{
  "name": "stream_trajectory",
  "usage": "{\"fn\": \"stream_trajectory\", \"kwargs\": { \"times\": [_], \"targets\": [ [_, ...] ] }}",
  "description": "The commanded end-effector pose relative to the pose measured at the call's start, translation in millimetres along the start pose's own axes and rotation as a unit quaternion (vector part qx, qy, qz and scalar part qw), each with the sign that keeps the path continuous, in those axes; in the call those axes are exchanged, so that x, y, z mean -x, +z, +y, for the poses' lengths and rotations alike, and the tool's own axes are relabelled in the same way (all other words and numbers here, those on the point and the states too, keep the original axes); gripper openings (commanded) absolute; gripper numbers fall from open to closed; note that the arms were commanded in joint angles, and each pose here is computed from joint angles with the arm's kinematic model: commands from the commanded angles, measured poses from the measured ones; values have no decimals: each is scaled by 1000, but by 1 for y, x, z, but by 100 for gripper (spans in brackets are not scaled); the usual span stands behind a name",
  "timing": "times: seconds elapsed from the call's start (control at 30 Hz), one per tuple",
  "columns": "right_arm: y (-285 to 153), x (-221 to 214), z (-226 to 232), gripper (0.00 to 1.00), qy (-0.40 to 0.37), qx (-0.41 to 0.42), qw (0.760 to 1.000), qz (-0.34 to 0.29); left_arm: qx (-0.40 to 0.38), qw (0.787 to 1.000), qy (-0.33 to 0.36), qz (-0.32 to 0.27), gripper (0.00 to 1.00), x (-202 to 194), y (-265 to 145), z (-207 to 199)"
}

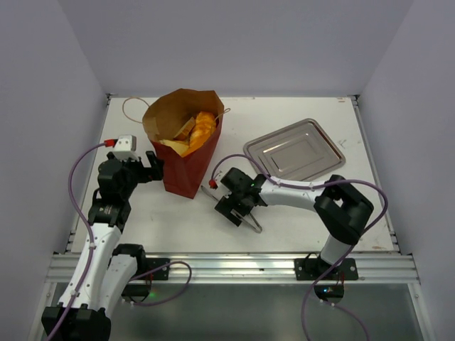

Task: Take the fake bread out of the paper bag

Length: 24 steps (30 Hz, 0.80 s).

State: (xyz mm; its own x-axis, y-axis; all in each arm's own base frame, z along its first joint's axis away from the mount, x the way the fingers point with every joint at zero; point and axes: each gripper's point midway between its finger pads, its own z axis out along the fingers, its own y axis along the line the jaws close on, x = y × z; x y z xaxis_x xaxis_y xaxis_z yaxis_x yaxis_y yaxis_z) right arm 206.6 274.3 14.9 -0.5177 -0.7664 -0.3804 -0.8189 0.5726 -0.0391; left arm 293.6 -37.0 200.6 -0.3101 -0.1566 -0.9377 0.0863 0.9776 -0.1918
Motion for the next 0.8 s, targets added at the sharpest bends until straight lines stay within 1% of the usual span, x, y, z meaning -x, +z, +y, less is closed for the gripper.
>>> {"fn": "stream_trajectory", "kwargs": {
  "times": [0.0, 0.1, 0.13, 0.2, 0.23, 0.27, 0.3, 0.37, 0.4, 0.47, 0.5, 0.53, 0.57, 0.6, 0.67, 0.7, 0.73, 0.77],
  "targets": [
    [2, 14, -4, 99, 9, -21, 1000, -22, -14, 999, 17, -41, 100, 24, -2, -7],
    [4, 15, -2, 92, 9, -14, 1000, -16, -16, 999, 17, -41, 100, 24, -2, -7],
    [6, 14, 3, 87, 8, -1, 1000, -12, -17, 999, 17, -41, 100, 24, -2, -8],
    [12, 12, 5, 81, 9, 5, 1000, 2, -17, 999, 17, -42, 100, 24, -2, -8],
    [14, 11, 7, 76, 8, 10, 1000, 6, -17, 999, 18, -44, 100, 26, -3, -8],
    [17, 9, 7, 73, 9, 12, 1000, 13, -17, 999, 18, -43, 100, 25, -3, -8],
    [17, 8, 7, 68, 9, 13, 1000, 16, -16, 999, 17, -43, 100, 25, -3, -8],
    [17, 7, 7, 61, 11, 13, 1000, 17, -14, 999, 18, -45, 100, 26, -4, -7],
    [15, 8, 5, 53, 11, 13, 1000, 14, -14, 999, 18, -46, 100, 26, -4, -7],
    [12, 8, 1, 47, 12, 11, 1000, 13, -15, 999, 17, -47, 100, 27, -5, -8],
    [7, 10, -3, 42, 16, 9, 1000, 6, -15, 999, 18, -47, 100, 27, -5, -8],
    [3, 13, -6, 36, 15, 7, 1000, -1, -16, 999, 18, -46, 100, 26, -4, -8],
    [0, 13, -10, 33, 16, 5, 1000, -4, -18, 999, 18, -47, 100, 27, -5, -8],
    [-10, 18, -13, 25, 10, 3, 1000, -16, -19, 999, 19, -47, 100, 27, -5, -9],
    [-23, 23, -23, 18, 11, -3, 999, -31, -18, 999, 18, -48, 100, 27, -5, -9],
    [-30, 23, -22, 11, 9, 10, 999, -36, -19, 998, 19, -48, 100, 27, -5, -9],
    [-45, 31, -26, 5, -2, 12, 998, -58, -19, 998, 18, -49, 100, 28, -6, -9],
    [-54, 32, -37, 0, 7, 12, 998, -65, -18, 998, 18, -49, 100, 28, -6, -9]
  ]
}}
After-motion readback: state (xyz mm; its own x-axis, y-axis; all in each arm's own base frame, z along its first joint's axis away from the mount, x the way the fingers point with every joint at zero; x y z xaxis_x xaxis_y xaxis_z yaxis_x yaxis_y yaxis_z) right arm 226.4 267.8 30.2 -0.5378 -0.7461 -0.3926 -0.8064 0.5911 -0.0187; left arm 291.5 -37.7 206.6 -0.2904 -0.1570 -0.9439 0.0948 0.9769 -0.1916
